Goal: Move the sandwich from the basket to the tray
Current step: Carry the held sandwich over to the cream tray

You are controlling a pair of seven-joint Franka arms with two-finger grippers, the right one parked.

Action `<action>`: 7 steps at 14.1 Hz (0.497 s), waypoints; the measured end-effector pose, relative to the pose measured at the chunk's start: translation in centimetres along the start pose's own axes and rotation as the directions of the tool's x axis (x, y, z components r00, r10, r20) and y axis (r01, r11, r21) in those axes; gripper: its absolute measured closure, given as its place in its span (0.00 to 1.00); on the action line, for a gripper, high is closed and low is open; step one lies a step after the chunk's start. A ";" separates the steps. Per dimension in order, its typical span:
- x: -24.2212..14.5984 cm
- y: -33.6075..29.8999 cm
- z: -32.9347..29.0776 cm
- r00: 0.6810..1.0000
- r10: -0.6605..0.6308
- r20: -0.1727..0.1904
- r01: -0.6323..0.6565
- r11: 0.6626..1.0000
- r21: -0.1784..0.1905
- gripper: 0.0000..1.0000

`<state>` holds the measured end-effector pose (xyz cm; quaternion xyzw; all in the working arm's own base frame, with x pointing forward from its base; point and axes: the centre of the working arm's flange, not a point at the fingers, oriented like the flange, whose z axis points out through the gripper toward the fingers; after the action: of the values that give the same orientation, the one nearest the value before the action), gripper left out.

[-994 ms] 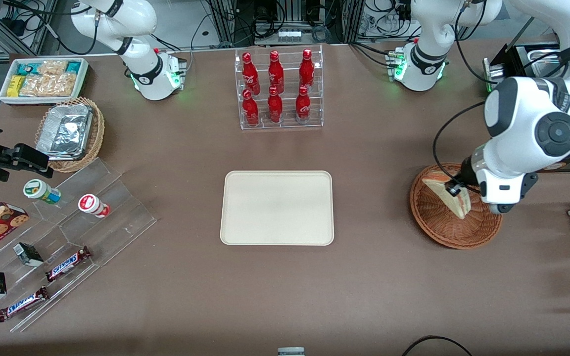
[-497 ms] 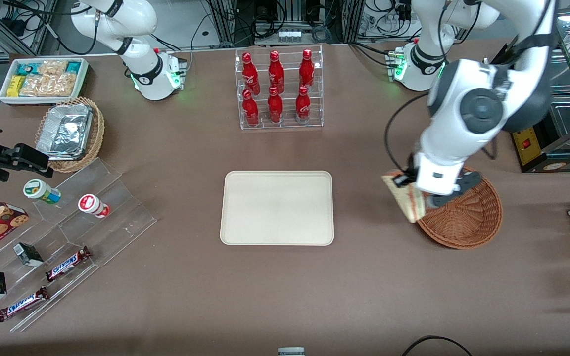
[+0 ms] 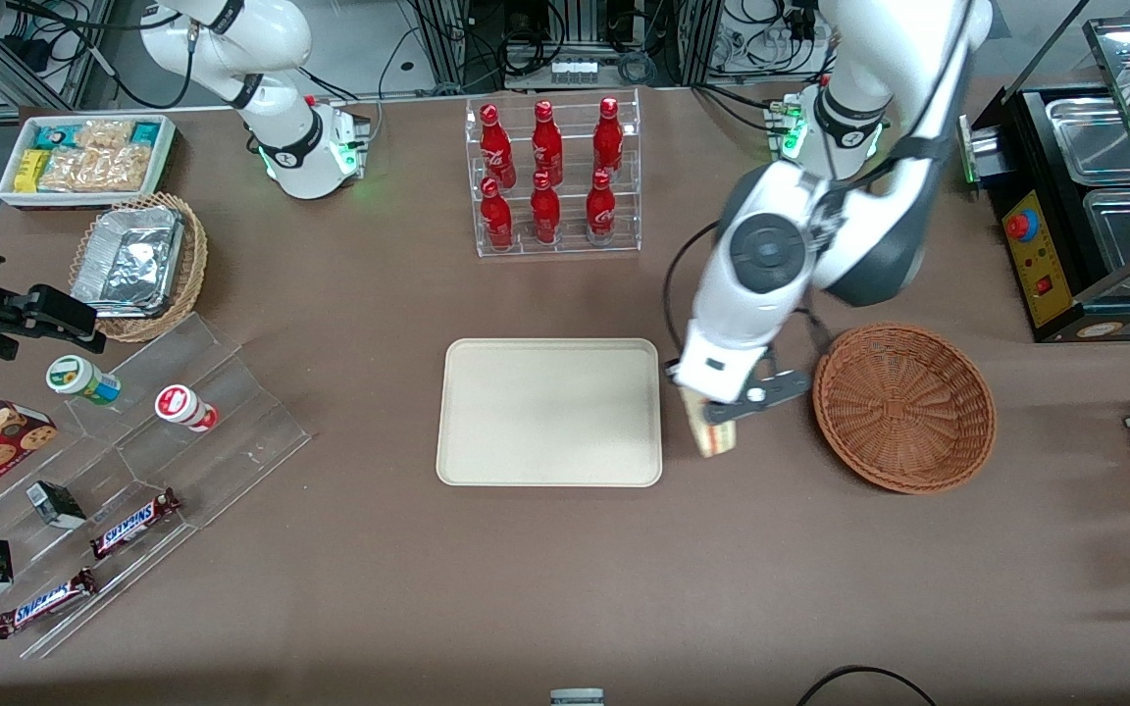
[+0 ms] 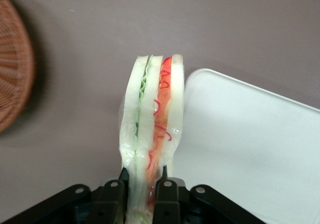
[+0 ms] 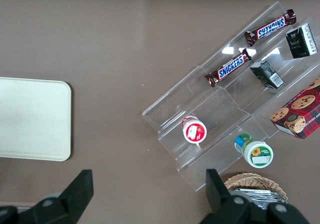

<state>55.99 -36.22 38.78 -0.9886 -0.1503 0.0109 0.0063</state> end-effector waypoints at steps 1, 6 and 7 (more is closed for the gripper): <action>-0.9 1.4 1.2 1.000 0.024 -0.001 -0.024 1.000 0.002 0.78; -4.5 5.5 4.7 0.992 0.121 -0.036 -0.121 0.993 0.012 0.78; -5.1 6.1 5.6 0.989 0.139 -0.041 -0.139 0.990 0.019 0.78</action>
<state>52.77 -43.53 33.19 -0.9966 -0.0807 -0.0084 0.0166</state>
